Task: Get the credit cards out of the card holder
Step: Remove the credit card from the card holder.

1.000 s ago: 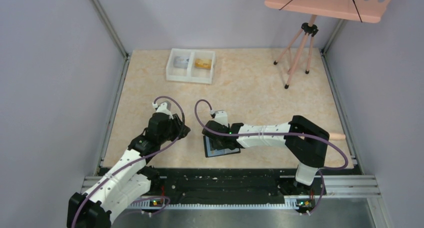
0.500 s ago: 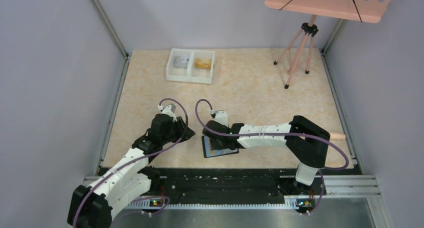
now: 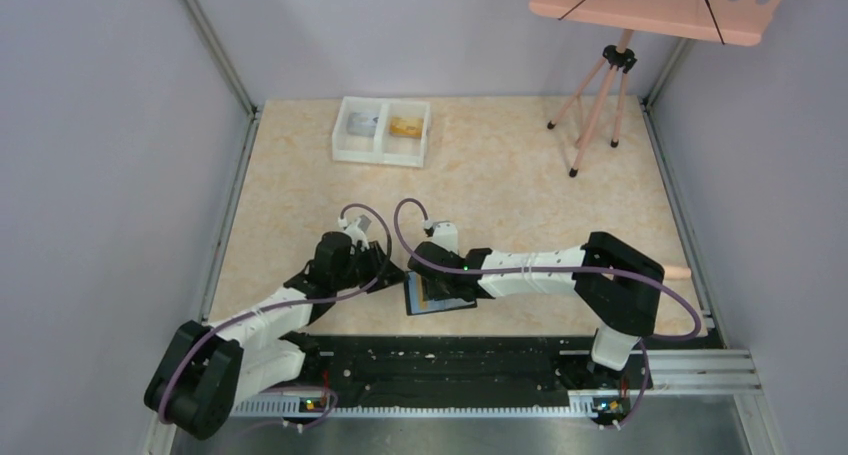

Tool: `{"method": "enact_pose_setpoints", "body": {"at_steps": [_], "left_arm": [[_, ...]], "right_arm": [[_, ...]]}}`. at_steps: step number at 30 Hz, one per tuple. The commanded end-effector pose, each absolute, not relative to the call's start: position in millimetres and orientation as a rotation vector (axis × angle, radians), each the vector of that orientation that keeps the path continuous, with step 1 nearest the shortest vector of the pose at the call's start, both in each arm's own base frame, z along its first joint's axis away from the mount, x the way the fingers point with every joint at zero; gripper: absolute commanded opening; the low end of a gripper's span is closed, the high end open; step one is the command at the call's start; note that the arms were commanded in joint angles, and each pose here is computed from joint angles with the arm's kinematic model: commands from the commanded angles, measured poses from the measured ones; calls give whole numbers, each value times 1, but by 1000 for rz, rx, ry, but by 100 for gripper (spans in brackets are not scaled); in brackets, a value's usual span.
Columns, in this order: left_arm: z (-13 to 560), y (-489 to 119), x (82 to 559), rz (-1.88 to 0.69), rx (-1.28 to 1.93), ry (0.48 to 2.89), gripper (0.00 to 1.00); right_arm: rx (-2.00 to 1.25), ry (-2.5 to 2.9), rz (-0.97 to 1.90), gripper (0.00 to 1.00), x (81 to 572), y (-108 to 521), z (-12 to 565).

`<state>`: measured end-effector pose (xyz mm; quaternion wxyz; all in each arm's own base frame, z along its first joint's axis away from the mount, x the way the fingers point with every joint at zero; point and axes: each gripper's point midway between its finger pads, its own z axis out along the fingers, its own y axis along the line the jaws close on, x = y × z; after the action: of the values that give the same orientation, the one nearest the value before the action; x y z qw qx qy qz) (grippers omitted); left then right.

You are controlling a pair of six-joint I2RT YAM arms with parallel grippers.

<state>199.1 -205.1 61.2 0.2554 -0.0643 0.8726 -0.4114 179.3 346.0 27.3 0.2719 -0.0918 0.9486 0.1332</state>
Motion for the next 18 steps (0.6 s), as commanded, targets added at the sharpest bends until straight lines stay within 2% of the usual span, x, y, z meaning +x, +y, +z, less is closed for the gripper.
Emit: {"method": "enact_pose_setpoints", "body": {"at_steps": [1, 13, 18], "left_arm": [[79, -224, 204, -1246, -110, 2274, 25], [38, -236, 199, -1268, -124, 2357, 13], [13, -230, 195, -1163, -152, 2467, 9]], "right_arm": [[-239, 2530, 419, 41, 176, 352, 41], [-242, 2527, 437, 41, 176, 353, 42], [-239, 2524, 433, 41, 177, 352, 42]]}}
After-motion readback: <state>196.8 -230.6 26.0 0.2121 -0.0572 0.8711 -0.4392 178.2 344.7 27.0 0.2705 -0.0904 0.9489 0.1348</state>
